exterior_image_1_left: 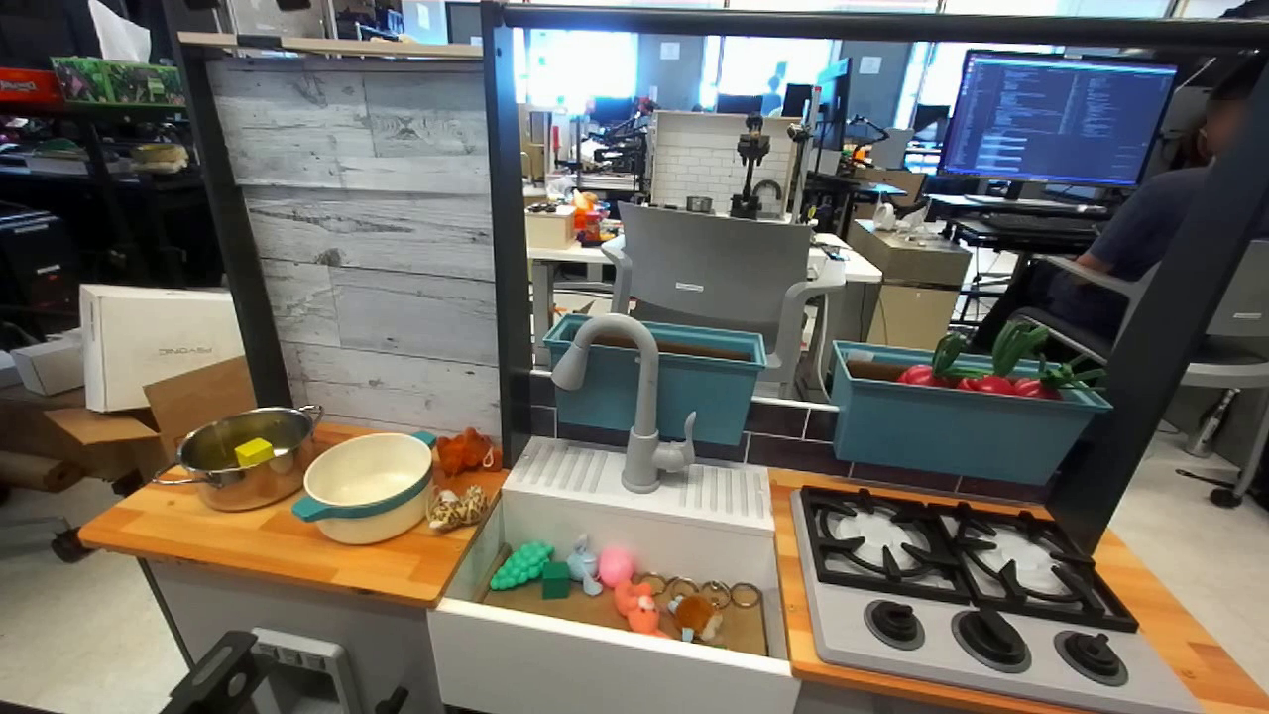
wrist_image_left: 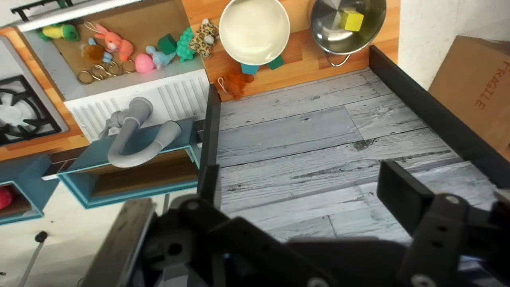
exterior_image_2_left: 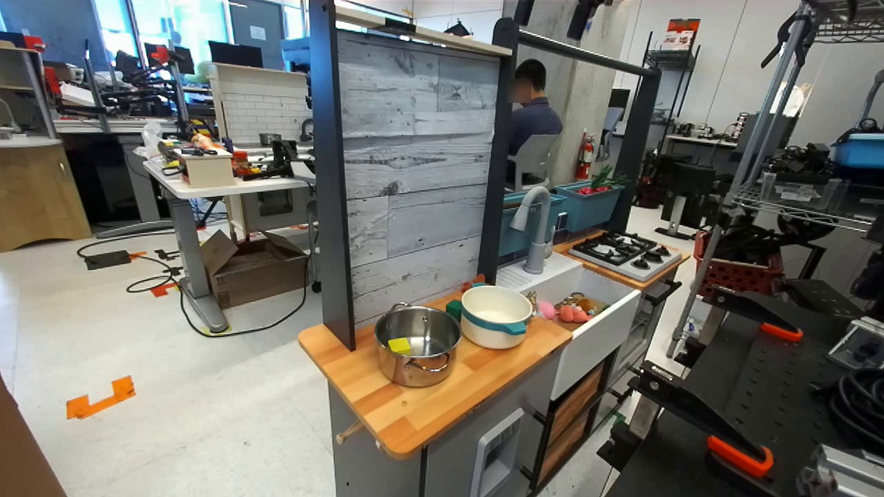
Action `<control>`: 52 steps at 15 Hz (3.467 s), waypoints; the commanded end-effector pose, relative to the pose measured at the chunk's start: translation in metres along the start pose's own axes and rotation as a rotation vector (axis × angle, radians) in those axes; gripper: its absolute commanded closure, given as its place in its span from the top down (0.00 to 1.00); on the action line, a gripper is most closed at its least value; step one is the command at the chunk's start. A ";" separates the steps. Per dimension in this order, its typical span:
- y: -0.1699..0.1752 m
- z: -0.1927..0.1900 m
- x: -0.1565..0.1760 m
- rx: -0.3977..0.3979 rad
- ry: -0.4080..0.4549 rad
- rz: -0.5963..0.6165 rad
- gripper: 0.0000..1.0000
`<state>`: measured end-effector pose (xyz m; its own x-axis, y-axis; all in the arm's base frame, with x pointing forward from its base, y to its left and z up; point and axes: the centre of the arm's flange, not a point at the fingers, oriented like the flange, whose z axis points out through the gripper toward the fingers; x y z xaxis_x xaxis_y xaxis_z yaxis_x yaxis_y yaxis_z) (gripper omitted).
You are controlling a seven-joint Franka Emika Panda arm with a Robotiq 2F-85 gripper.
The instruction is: Put the tiger plush toy in the white pot.
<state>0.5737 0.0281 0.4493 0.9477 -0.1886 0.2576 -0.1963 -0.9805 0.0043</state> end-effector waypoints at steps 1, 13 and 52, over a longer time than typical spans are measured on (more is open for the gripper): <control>-0.008 -0.043 0.034 -0.083 -0.089 0.049 1.00; 0.021 0.024 0.068 -0.458 -0.191 0.132 1.00; 0.111 0.336 0.003 -0.069 -0.237 0.153 1.00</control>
<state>0.6282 -0.0929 0.1377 0.9379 -0.3321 0.1005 -0.3412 -0.9353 0.0936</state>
